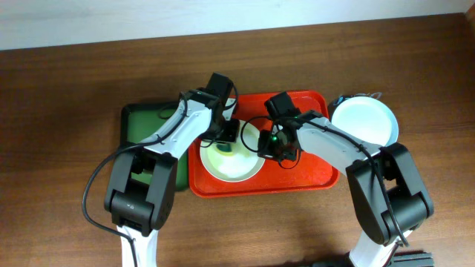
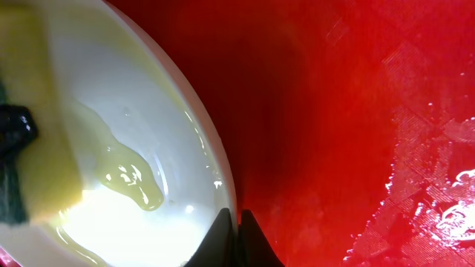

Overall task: Clean dirty plates on tray and stack at the side
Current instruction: 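Scrub the cream plate with the sponge while the right gripper holds it, then put the sponge back in the green tray and retract the left arm, then lift the cream plate with the right gripper and carry it left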

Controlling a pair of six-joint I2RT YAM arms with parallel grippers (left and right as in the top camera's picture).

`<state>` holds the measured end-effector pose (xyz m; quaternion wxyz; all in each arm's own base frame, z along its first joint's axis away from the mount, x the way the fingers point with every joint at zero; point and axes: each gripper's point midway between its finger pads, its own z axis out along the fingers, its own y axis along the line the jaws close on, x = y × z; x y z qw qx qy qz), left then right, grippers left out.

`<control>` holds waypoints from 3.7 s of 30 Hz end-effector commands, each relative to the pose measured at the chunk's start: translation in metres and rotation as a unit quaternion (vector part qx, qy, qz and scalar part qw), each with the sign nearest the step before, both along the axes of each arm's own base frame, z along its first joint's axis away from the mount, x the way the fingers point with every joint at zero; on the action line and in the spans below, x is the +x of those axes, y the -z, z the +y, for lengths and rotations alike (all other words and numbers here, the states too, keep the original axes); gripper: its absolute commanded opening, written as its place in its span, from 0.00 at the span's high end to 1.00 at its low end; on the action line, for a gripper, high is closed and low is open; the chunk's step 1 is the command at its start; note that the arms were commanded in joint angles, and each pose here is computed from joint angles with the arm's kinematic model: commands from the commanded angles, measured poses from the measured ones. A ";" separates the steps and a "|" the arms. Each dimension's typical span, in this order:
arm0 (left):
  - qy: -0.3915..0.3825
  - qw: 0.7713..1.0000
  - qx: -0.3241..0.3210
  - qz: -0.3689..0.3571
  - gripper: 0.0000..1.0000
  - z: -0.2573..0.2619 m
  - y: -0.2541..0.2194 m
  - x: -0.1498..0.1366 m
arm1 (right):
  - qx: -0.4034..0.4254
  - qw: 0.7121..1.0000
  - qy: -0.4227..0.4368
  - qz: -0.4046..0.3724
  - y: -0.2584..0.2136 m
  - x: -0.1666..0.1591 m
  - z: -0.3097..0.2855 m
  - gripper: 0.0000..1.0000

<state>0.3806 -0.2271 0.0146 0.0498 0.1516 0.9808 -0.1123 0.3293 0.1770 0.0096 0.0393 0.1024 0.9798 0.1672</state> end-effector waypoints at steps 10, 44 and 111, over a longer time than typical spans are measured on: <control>-0.009 0.995 0.091 -0.026 1.00 0.036 -0.005 -0.001 | -0.012 1.000 0.002 -0.001 0.004 -0.003 -0.003 0.96; -0.174 0.971 0.161 0.010 0.98 0.195 0.001 -0.008 | -0.014 1.000 -0.001 -0.002 0.004 -0.003 -0.004 0.96; -0.385 0.897 0.092 -0.197 0.01 0.310 -0.235 0.038 | -0.091 0.953 -0.074 -0.278 -0.120 0.042 0.130 0.96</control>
